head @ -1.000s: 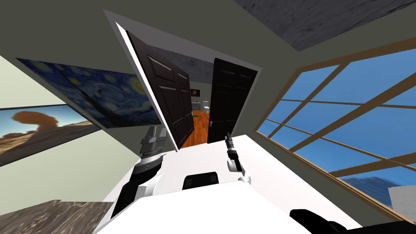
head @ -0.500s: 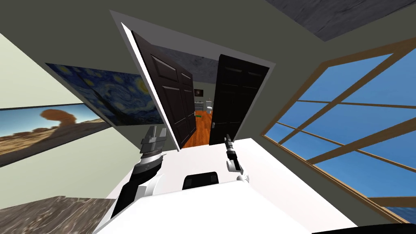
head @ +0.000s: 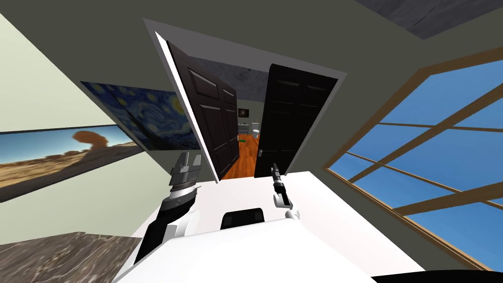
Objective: Push the door open
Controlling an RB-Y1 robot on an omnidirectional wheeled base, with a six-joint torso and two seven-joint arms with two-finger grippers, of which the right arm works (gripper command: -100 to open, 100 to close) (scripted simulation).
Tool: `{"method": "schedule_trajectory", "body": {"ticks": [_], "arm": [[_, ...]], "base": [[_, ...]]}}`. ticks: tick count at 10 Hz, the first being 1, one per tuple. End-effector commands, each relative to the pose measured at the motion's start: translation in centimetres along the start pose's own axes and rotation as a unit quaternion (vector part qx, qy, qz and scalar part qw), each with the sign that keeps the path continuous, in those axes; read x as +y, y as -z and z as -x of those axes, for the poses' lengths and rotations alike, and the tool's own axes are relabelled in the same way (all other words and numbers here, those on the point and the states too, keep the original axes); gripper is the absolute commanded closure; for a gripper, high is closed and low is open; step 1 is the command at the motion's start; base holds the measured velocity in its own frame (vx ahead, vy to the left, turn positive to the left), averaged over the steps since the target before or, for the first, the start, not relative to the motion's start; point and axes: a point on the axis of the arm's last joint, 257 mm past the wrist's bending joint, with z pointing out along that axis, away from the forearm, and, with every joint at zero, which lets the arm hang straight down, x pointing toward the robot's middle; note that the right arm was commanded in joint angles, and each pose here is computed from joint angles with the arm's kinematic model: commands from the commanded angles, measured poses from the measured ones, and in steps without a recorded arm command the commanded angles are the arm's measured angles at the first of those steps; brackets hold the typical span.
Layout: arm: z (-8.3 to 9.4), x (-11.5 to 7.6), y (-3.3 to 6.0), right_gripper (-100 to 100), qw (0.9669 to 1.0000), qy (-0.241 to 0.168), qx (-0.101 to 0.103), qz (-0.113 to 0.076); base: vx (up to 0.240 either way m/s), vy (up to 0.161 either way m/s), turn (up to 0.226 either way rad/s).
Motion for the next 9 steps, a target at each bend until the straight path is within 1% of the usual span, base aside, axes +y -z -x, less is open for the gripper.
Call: {"method": "schedule_trajectory", "body": {"ticks": [1,2,4,9], "arm": [[0.0,-0.7,0.00,-100,1.0000,-0.001,-0.001,-0.006],[0.1,-1.4,0.02,-100,0.9999,-0.002,-0.002,-0.012],[0.2,-2.7,0.09,-100,0.9997,-0.005,-0.005,-0.024],[0.5,-5.5,0.38,-100,0.9985,-0.011,-0.013,-0.052]], "base": [[0.068,-0.033,0.039],[0.055,-0.027,0.063],[0.079,-0.041,0.148],[0.084,-0.045,0.116]]}}
